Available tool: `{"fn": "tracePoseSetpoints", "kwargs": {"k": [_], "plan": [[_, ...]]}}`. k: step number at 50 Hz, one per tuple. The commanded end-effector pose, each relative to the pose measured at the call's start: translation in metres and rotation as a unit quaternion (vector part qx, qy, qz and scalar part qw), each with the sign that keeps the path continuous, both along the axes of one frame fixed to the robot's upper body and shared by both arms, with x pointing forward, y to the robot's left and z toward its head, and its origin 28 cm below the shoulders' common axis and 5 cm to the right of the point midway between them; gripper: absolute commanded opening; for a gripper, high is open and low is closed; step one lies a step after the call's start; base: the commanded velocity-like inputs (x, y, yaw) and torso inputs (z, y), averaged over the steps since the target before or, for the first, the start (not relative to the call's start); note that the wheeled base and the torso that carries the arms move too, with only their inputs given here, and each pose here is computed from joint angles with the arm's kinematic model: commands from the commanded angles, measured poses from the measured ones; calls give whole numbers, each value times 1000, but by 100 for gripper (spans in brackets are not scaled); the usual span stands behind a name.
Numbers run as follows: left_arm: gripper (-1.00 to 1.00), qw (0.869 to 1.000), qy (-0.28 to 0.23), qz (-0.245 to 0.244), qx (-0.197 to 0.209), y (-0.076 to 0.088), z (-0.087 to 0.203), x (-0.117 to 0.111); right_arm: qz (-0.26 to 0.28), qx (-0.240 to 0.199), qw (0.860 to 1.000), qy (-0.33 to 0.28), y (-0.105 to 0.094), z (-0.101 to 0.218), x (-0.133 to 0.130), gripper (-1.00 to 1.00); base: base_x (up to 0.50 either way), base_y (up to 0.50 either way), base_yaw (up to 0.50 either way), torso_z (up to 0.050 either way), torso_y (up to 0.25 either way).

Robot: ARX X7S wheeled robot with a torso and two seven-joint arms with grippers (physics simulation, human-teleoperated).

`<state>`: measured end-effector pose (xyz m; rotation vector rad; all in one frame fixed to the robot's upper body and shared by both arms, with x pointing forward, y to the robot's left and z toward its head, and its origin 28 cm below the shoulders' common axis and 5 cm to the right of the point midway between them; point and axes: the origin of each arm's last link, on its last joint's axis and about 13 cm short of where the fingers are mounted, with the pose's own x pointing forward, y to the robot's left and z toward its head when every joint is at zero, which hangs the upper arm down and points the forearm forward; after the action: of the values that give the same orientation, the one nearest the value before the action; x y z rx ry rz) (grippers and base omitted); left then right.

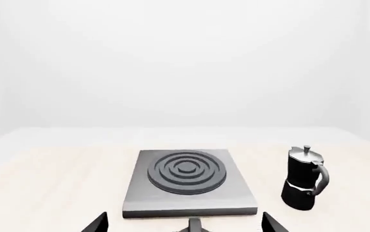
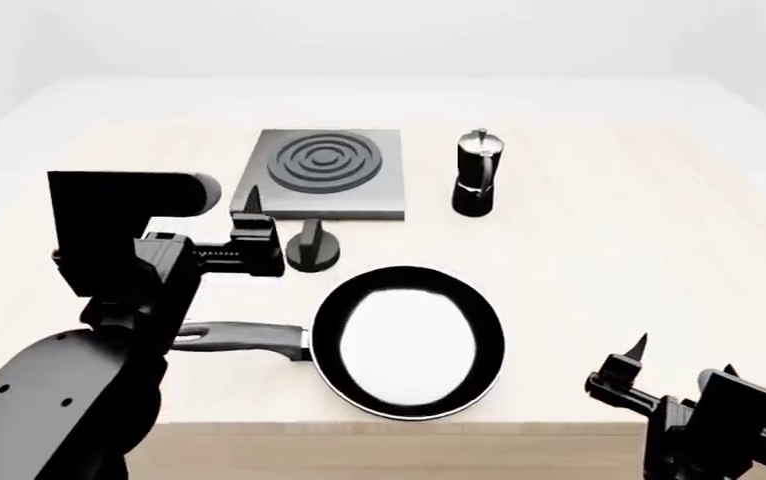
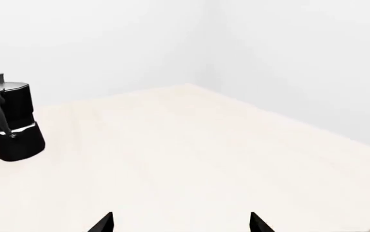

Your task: Turn on the stove and put the frying pan on it.

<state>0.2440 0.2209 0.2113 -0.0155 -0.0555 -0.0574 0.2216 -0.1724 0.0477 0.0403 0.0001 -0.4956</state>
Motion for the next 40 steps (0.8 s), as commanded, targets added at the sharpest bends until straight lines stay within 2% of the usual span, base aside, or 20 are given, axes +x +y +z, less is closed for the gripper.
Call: {"fn": "tracePoseSetpoints", "kwargs": {"k": [1, 40], "plan": [[100, 1000, 5, -1, 11, 1, 6, 1, 3, 1, 1000, 9, 1, -1, 0, 100, 500, 0, 0, 0, 0], [100, 1000, 6, 7, 13, 4, 1, 1, 3, 0, 1000, 7, 2, -2, 0, 100, 500, 0, 0, 0, 1]]}}
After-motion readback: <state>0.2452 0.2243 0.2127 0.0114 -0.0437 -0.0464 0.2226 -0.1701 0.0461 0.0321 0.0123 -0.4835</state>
